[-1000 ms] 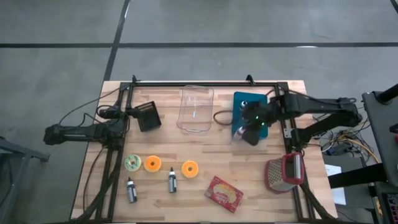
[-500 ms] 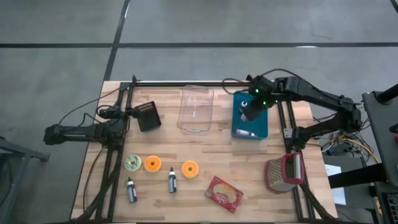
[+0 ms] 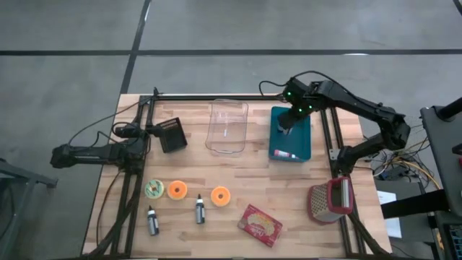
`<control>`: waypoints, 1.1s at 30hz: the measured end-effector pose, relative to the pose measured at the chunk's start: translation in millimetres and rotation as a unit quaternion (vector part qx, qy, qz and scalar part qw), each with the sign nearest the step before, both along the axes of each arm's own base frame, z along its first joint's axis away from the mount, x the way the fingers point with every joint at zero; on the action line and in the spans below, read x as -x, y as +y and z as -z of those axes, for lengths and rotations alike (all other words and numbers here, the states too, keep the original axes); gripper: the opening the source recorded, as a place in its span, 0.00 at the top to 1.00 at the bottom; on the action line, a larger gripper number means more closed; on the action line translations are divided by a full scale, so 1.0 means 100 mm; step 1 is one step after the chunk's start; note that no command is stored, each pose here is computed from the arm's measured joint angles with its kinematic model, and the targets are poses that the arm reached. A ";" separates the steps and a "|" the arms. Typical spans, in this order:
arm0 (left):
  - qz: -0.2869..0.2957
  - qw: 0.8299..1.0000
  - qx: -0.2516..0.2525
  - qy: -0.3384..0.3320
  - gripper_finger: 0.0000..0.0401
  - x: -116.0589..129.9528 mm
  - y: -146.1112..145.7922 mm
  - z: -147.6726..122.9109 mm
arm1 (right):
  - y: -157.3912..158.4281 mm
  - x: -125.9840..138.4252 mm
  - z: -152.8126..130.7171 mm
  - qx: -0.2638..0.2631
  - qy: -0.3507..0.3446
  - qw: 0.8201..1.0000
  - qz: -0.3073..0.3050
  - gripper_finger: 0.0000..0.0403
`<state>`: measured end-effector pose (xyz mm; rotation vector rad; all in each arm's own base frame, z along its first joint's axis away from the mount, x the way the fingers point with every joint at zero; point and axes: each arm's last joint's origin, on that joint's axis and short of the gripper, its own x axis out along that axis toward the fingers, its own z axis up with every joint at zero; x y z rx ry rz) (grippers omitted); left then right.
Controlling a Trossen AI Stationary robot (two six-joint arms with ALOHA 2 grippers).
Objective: Pick & Place Food Item
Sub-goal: Put the pink food coloring bottle into the blue bin
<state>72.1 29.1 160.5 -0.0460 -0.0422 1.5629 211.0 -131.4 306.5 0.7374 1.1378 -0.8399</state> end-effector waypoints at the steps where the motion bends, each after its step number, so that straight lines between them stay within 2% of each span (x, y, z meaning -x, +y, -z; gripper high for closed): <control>1: 0.000 1.000 0.000 0.000 0.45 0.00 0.00 0.00 | -0.02 -0.02 0.02 -0.006 0.002 1.000 -0.002 0.97; 7: 0.000 1.000 0.000 0.000 0.45 0.00 0.00 0.00 | -0.06 -0.11 0.12 -0.020 0.002 1.000 -0.021 0.97; 25: 0.000 1.000 0.000 0.000 0.45 0.00 0.00 0.00 | -0.14 -0.29 0.51 -0.059 0.016 0.998 -0.027 0.97; 33: 0.000 1.000 0.000 0.000 0.45 0.00 0.00 0.00 | -0.14 -0.30 0.51 -0.053 0.008 0.998 -0.029 0.97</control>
